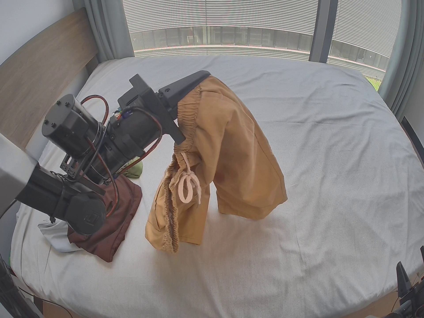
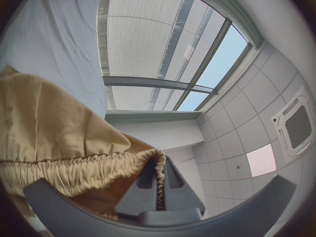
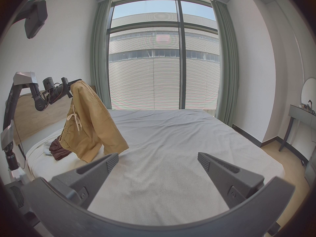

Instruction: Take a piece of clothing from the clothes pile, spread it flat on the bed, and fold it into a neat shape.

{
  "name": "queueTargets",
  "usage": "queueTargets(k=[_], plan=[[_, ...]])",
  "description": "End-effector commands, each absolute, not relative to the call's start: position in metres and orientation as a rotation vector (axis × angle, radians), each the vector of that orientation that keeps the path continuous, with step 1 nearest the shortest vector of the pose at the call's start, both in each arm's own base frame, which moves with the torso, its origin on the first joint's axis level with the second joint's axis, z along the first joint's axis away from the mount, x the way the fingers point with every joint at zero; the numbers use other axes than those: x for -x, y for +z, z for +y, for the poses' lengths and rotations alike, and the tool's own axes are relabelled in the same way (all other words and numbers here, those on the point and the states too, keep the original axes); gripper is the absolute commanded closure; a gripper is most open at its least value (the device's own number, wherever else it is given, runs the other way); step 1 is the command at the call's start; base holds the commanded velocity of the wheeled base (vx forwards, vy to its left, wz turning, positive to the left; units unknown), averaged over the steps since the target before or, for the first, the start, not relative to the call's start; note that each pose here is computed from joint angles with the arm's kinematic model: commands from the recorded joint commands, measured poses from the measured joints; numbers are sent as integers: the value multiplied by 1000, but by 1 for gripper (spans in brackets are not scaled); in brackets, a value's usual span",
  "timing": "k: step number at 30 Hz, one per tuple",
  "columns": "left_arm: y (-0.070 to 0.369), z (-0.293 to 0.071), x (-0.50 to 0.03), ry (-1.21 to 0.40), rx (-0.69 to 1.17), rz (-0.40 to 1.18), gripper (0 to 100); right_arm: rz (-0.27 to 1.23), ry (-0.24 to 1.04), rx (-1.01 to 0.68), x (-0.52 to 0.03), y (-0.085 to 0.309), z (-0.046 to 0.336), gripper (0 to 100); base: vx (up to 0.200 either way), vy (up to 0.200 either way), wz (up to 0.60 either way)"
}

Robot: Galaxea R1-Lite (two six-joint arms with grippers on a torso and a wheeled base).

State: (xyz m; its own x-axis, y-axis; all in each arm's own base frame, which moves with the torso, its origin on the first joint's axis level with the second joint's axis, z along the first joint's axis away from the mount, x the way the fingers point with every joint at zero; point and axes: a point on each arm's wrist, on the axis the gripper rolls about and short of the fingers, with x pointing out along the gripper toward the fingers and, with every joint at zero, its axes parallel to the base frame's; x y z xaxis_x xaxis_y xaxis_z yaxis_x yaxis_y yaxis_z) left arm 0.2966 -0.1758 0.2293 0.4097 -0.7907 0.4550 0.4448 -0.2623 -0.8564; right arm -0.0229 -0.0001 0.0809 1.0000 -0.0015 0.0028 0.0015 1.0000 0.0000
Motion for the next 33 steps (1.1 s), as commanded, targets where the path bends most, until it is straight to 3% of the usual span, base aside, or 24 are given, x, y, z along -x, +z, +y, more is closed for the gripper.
queueTargets(k=[1, 21, 33], plan=[[233, -184, -295, -1252, 1409, 351, 100, -3, 0, 0, 23, 76, 0, 0, 0, 0, 0], [250, -254, -286, -1460, 1596, 535, 100, -3, -2, 0, 23, 76, 0, 0, 0, 0, 0], [248, -280, -279, -1470, 1733, 618, 100, -3, -2, 0, 23, 76, 0, 0, 0, 0, 0]])
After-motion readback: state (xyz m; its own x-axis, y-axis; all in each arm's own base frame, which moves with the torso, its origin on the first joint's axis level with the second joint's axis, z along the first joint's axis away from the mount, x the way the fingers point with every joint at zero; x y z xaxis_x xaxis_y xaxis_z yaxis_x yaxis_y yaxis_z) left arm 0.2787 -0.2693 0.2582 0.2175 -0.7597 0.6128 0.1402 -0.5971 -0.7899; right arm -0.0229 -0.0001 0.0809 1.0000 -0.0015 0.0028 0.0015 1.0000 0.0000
